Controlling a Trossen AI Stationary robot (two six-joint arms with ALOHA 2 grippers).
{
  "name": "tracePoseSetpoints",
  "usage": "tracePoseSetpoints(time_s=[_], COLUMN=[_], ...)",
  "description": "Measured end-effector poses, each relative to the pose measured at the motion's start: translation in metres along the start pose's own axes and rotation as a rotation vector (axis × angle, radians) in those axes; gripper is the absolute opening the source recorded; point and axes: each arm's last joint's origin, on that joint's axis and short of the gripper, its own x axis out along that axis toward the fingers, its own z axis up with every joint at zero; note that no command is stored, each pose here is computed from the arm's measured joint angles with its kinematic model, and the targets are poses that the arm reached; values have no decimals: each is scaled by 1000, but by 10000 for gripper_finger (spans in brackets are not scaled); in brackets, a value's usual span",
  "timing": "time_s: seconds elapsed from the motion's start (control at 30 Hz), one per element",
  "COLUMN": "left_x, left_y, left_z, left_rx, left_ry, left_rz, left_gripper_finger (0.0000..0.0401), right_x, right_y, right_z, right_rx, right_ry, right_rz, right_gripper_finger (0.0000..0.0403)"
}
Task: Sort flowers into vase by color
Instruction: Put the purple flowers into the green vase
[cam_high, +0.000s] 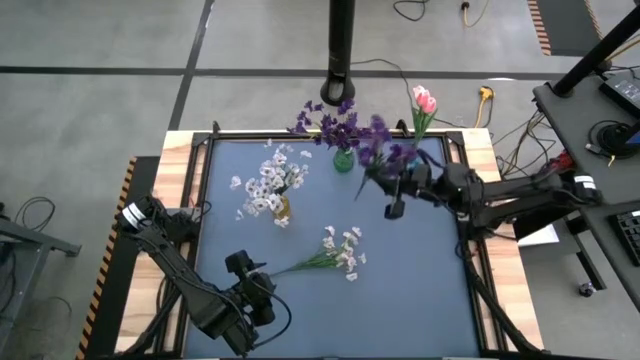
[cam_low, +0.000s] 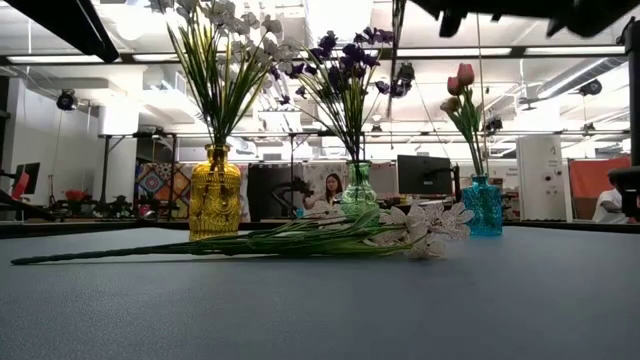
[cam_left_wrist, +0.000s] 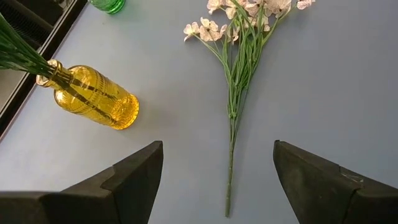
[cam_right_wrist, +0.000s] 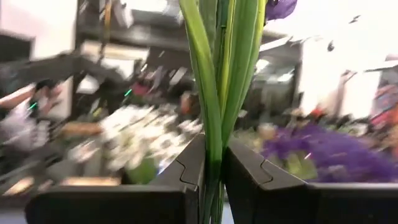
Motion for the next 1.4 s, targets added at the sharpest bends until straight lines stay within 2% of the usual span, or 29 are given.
tracePoseSetpoints(time_s=[0.2,0.57,0.87,1.4], left_x=[0,1,1,1], left_y=[0,0,0,0], left_z=[0,1,1,1], left_rx=[0,-1,-1,-1], left_ry=[0,1,2,2], left_rz=[0,2,3,3], left_gripper_finger=[286,286,286,286], right_x=[-8,8,22,26], right_y=[-34,-70,-80,-89], right_z=[-21,-48,-68,-78], right_rx=[-50,-108,-135,-151], right_ry=[-132,-194,-166,-137], right_rz=[-233,-434,-489,-516], right_gripper_finger=[38,38,38,38])
